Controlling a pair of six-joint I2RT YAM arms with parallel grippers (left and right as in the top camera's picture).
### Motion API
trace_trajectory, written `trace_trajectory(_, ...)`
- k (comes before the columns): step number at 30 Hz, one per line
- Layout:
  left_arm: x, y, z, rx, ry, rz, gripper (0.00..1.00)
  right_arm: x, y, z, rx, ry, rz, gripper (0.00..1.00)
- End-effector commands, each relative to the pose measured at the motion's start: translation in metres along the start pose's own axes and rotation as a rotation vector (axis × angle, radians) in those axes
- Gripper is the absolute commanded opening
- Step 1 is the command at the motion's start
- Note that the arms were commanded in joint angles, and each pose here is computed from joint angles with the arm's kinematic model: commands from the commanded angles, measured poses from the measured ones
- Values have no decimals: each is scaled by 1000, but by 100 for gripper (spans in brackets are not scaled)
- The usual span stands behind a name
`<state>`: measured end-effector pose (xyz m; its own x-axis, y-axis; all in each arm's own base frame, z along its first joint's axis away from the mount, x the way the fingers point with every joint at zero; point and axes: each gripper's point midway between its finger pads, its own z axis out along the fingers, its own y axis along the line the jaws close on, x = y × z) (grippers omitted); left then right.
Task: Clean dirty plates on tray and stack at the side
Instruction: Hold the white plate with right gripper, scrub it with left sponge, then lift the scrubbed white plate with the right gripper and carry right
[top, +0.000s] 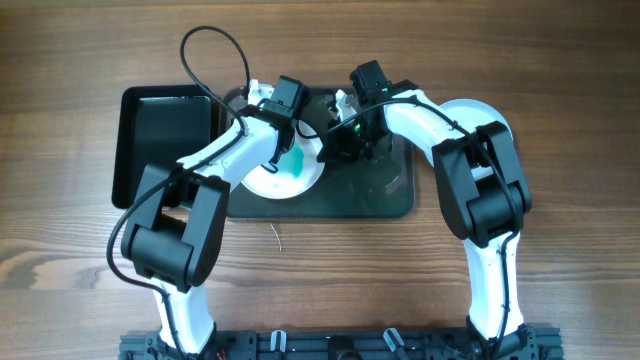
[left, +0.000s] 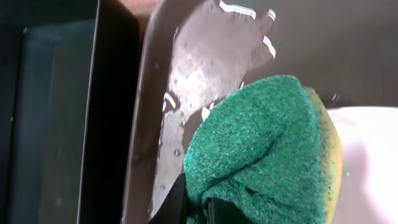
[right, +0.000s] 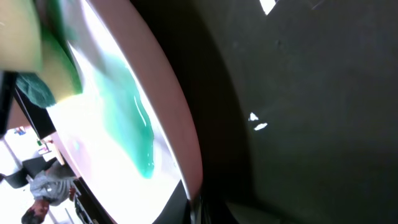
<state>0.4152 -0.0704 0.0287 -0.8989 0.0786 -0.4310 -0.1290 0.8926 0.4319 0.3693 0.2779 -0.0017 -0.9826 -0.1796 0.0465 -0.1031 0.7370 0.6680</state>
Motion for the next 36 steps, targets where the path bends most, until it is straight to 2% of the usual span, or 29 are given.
trace_trajectory(1, 33, -14, 4, 77, 132, 2, 4, 22, -59, 25, 152, 73, 75, 4)
trace_trajectory(2, 44, -27, 0, 155, 193, -22, 4, 22, -59, 25, 152, 74, 76, 4)
trace_trajectory(3, 64, -55, -12, 330, 315, -58, 4, 22, -59, 25, 152, 74, 76, 4)
trace_trajectory(4, 72, -70, -21, 431, 372, -66, 4, 22, -59, 25, 152, 74, 76, 4)
trace_trajectory(7, 77, -95, -39, 620, 450, -95, 4, 22, -59, 25, 152, 74, 77, 4)
trace_trajectory(9, 73, -102, -45, 692, 463, -116, 4, 22, -59, 25, 152, 75, 77, 4)
trace_trajectory(14, 57, -87, -45, 718, 447, -174, 4, 24, -58, 20, 164, 78, 81, 4)
trace_trajectory(24, -8, -9, -81, 733, 292, -334, 4, 11, -53, -29, 356, -44, 44, 4)
trace_trajectory(31, -16, 4, -84, 734, 256, -365, 4, 12, -53, -81, 550, -136, 31, 4)
trace_trajectory(36, -19, 7, -81, 708, 240, -367, 4, 8, -42, -124, 714, -260, -2, 4)
